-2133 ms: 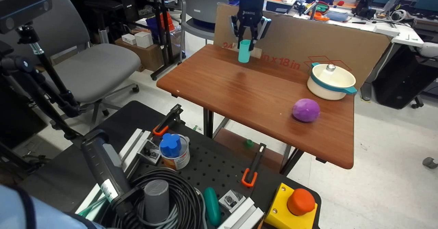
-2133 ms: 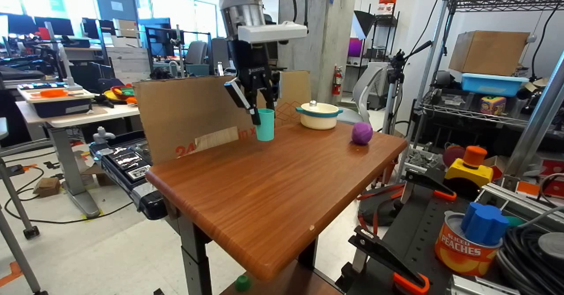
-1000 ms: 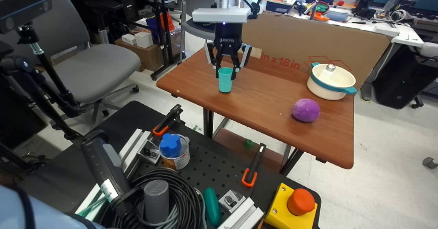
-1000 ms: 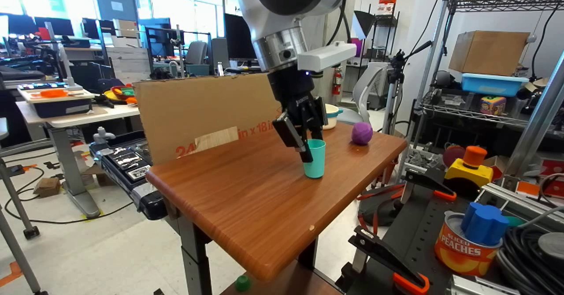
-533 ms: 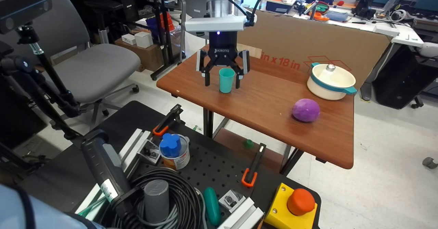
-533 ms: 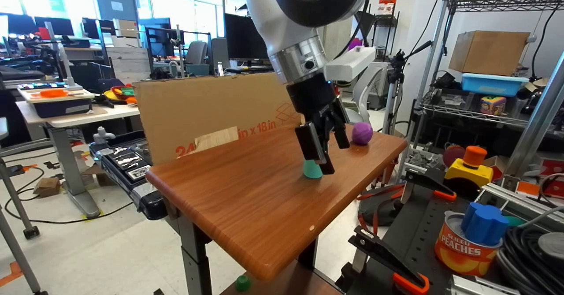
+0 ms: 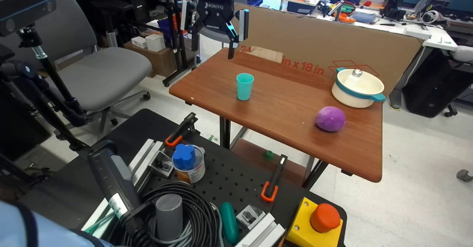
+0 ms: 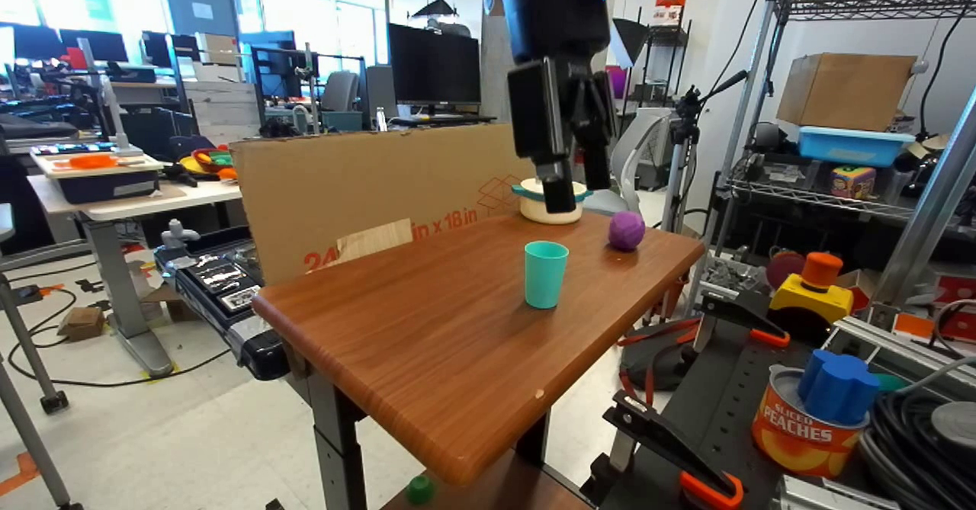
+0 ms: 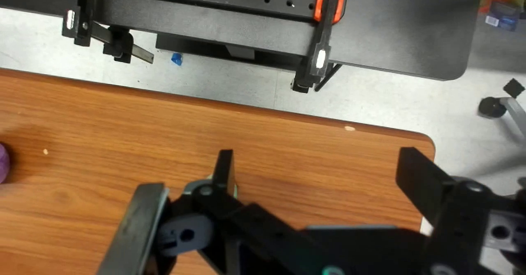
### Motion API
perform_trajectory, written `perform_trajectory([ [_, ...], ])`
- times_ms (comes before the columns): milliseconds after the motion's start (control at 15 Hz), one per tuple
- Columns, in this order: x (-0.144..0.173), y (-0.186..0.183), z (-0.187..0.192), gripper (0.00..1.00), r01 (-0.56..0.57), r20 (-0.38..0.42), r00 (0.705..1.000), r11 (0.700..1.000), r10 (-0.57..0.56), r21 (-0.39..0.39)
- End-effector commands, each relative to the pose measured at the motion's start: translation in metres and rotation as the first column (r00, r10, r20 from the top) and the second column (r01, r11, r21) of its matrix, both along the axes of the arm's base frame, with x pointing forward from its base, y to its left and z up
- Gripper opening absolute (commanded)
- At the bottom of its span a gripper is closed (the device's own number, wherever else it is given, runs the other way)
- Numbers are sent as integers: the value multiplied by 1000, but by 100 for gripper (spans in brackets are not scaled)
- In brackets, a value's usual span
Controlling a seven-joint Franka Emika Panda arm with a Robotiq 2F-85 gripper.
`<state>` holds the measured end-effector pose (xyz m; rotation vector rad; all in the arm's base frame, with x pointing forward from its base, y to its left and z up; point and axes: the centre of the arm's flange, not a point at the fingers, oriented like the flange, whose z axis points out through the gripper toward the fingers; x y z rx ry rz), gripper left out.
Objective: Move the blue cup forwards
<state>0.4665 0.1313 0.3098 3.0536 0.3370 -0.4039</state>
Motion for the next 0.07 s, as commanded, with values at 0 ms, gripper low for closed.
perform_trajectory([
  [0, -2, -1, 2, 100, 1, 1, 1000, 1000, -1, 0],
])
